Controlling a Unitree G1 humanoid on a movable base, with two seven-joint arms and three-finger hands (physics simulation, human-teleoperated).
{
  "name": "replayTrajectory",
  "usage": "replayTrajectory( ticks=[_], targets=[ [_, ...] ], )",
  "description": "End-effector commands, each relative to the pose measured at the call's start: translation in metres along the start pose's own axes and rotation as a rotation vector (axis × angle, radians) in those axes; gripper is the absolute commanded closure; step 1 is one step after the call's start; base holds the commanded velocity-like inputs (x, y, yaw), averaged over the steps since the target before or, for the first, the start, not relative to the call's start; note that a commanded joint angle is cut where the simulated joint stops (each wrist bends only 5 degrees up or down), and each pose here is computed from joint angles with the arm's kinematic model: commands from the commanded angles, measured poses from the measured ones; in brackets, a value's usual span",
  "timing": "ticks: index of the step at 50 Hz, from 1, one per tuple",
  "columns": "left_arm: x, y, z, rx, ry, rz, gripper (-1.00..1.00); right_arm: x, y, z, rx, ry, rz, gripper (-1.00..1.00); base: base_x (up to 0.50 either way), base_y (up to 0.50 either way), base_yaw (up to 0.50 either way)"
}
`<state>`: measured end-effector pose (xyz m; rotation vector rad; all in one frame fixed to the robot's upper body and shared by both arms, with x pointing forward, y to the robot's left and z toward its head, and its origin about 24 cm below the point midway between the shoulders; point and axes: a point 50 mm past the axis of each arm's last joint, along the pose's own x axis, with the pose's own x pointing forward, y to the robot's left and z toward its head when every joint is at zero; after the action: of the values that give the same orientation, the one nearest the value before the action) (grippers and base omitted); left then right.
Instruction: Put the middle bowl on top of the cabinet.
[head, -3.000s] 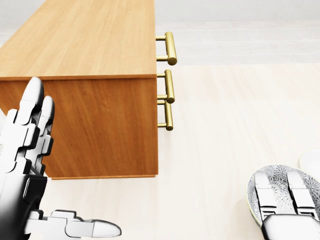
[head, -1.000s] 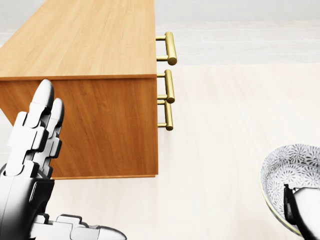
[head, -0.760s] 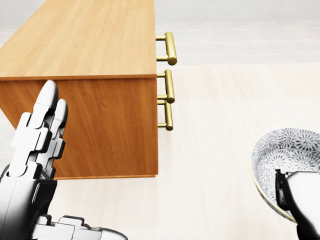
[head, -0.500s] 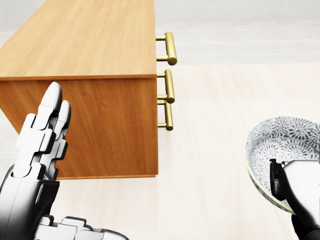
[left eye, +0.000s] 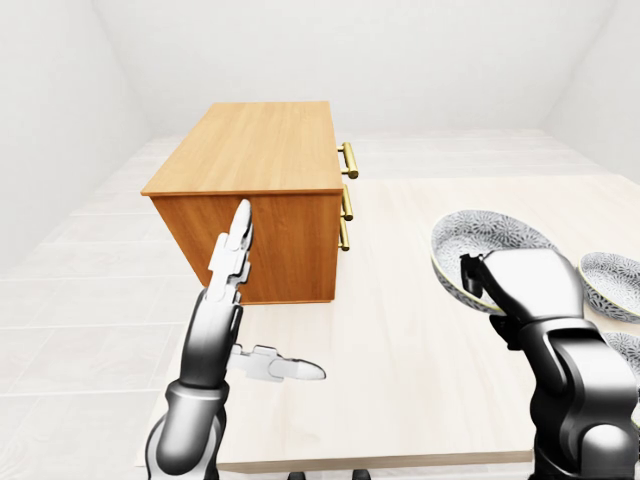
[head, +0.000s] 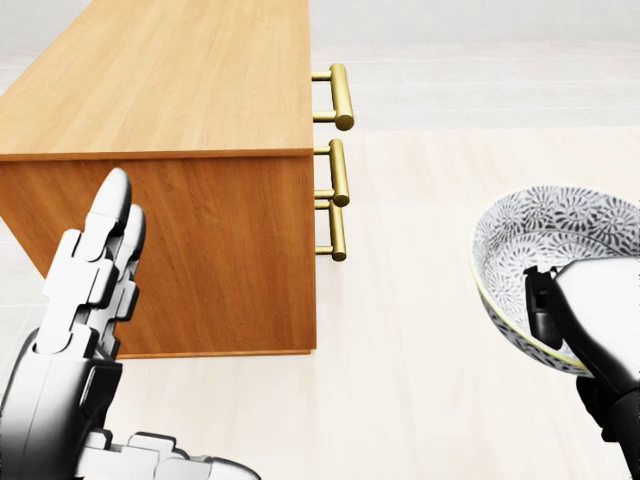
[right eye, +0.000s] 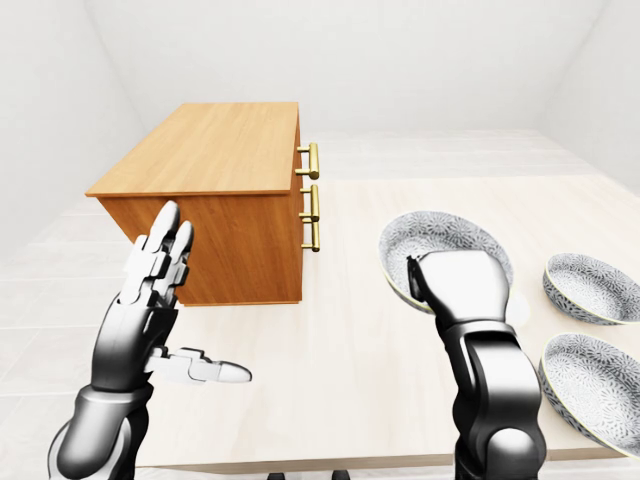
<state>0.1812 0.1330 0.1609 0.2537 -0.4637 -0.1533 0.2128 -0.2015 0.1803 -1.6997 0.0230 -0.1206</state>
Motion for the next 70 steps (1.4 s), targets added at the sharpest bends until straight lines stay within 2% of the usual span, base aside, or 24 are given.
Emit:
replayTrajectory(
  ticks=[1,9,14,21,26,34,49,70],
  targets=[
    [-0.001,-0.001,0.0,-0.018,0.0,-0.003,-1.0,0.014,-0.017,0.002,-0.016,-0.024,-0.066,1.0,0.0,0.0,0.0],
    [-0.001,-0.001,-0.002,-0.018,0.009,-0.006,-1.0,0.031,-0.044,0.009,-0.052,-0.063,-0.169,1.0,0.0,0.0,0.0],
    [-0.001,-0.002,-0.002,-0.017,0.01,-0.008,-1.0,0.037,-0.052,0.013,-0.067,-0.076,-0.194,1.0,0.0,0.0,0.0],
    [-0.002,-0.003,-0.004,-0.012,0.021,-0.013,-1.0,0.042,-0.072,0.009,-0.093,-0.075,-0.26,1.0,0.0,0.0,0.0],
    [-0.001,-0.003,-0.006,-0.004,0.028,-0.012,-1.0,0.041,-0.089,0.002,-0.067,-0.051,-0.328,1.0,0.0,0.0,0.0],
    [-0.002,-0.003,-0.006,-0.003,0.033,-0.015,-1.0,0.049,-0.093,0.009,-0.05,-0.08,-0.327,1.0,0.0,0.0,0.0],
    [-0.001,-0.003,-0.006,-0.003,0.03,-0.015,-1.0,0.062,-0.113,0.012,0.102,-0.131,-0.36,1.0,0.0,0.0,0.0],
    [-0.001,-0.003,-0.006,-0.004,0.031,-0.017,-1.0,0.061,-0.112,0.014,0.076,-0.135,-0.358,1.0,0.0,0.0,0.0]
  ],
)
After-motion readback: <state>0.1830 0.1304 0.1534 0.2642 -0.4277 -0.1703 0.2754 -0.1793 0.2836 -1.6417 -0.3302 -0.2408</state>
